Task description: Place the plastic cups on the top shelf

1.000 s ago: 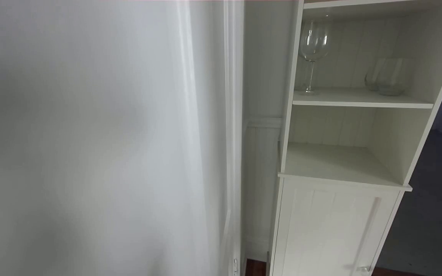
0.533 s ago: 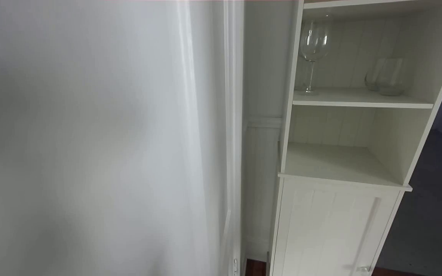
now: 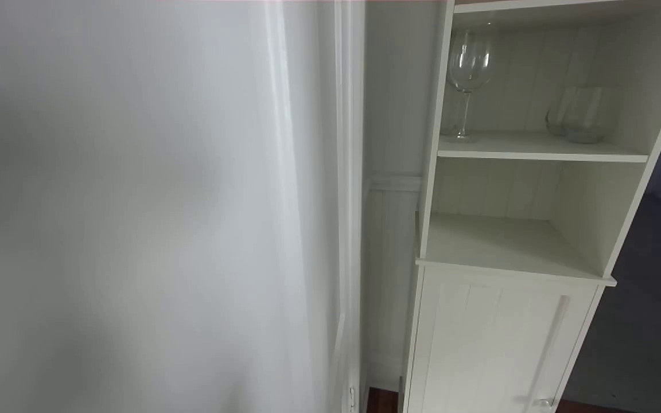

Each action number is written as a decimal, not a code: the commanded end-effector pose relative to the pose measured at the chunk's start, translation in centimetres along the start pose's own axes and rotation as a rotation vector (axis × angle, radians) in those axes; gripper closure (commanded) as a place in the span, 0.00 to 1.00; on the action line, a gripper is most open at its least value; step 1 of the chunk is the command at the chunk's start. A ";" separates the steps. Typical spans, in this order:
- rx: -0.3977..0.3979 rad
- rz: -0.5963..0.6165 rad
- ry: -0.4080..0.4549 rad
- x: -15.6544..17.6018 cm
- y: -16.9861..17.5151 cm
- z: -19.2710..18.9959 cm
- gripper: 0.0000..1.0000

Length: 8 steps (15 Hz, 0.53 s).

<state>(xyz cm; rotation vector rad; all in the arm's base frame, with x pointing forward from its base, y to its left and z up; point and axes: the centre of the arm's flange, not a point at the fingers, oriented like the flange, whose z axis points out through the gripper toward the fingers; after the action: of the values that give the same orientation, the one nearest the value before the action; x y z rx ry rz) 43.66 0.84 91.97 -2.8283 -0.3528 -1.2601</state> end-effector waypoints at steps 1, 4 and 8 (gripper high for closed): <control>-0.015 0.011 -0.019 0.6 0.2 -1.4 0.00; -0.014 -0.012 -0.031 -1.1 0.9 -2.7 0.00; 0.022 -0.070 -0.027 -3.6 1.6 -4.9 0.00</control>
<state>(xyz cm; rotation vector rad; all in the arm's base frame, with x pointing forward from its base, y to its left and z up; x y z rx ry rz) 41.17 -0.89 92.93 -2.8573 -0.3767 -1.2307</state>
